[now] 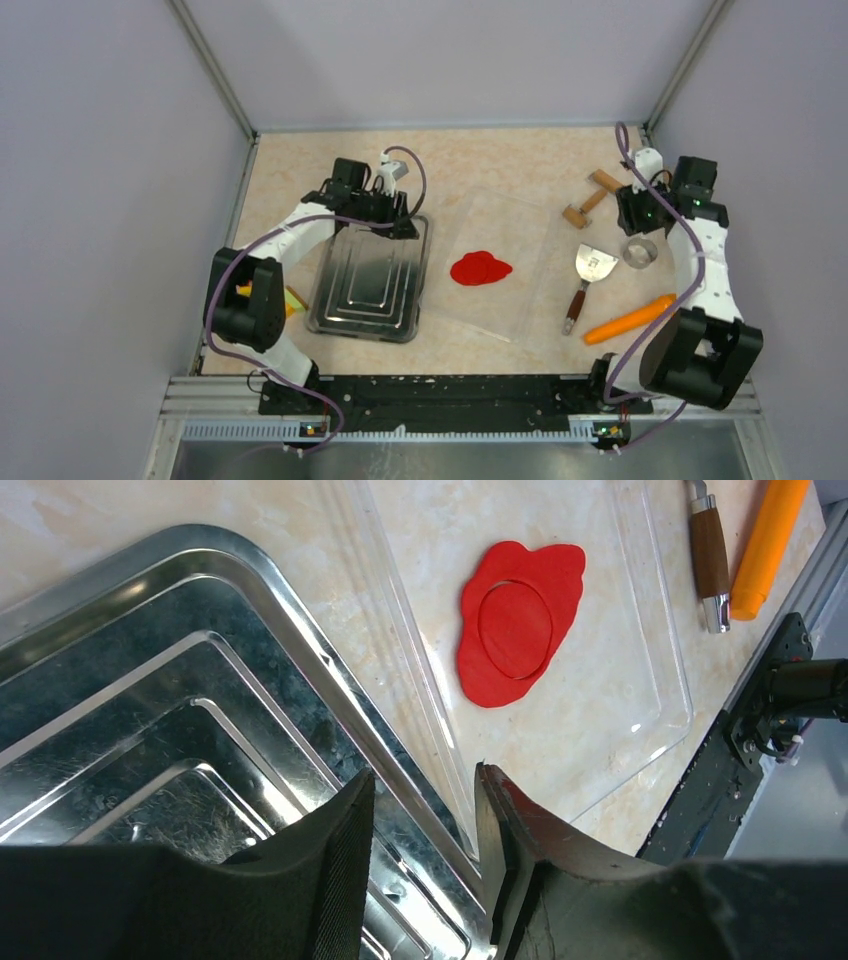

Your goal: Roll out the dumpling wrappers from the dough

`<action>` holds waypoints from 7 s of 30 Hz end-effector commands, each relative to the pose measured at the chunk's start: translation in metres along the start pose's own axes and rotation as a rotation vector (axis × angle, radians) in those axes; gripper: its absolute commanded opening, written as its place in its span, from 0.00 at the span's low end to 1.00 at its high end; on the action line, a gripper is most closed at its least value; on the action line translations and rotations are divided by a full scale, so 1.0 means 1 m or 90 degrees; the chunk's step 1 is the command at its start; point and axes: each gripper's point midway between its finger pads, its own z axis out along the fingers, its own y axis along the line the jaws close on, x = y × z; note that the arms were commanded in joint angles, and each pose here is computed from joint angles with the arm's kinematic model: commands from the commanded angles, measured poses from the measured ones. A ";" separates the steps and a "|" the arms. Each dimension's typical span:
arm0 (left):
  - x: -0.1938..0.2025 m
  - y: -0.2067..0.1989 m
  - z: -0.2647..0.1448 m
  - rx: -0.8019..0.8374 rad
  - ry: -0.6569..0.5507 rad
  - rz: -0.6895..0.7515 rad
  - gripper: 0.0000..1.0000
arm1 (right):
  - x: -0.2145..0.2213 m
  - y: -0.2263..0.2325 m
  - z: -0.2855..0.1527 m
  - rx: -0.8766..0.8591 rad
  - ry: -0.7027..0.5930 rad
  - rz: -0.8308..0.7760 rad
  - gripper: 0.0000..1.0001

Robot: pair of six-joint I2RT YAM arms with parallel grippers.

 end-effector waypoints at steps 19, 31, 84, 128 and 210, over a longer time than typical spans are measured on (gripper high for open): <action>-0.022 0.011 0.101 -0.067 0.013 -0.023 0.41 | -0.021 0.297 0.005 -0.397 -0.208 -0.620 0.39; -0.011 0.030 0.152 -0.129 0.049 -0.079 0.44 | -0.019 0.367 0.019 -0.527 -0.189 -0.716 0.64; 0.027 0.031 0.143 -0.144 0.081 -0.143 0.00 | -0.054 0.386 0.075 -0.413 -0.047 -0.732 0.09; 0.032 0.024 0.142 -0.117 0.088 -0.136 0.00 | -0.142 0.222 0.055 -0.218 -0.117 -0.465 0.03; -0.139 -0.127 0.018 0.176 -0.090 0.013 0.44 | -0.025 0.209 -0.042 -0.303 0.036 0.080 0.00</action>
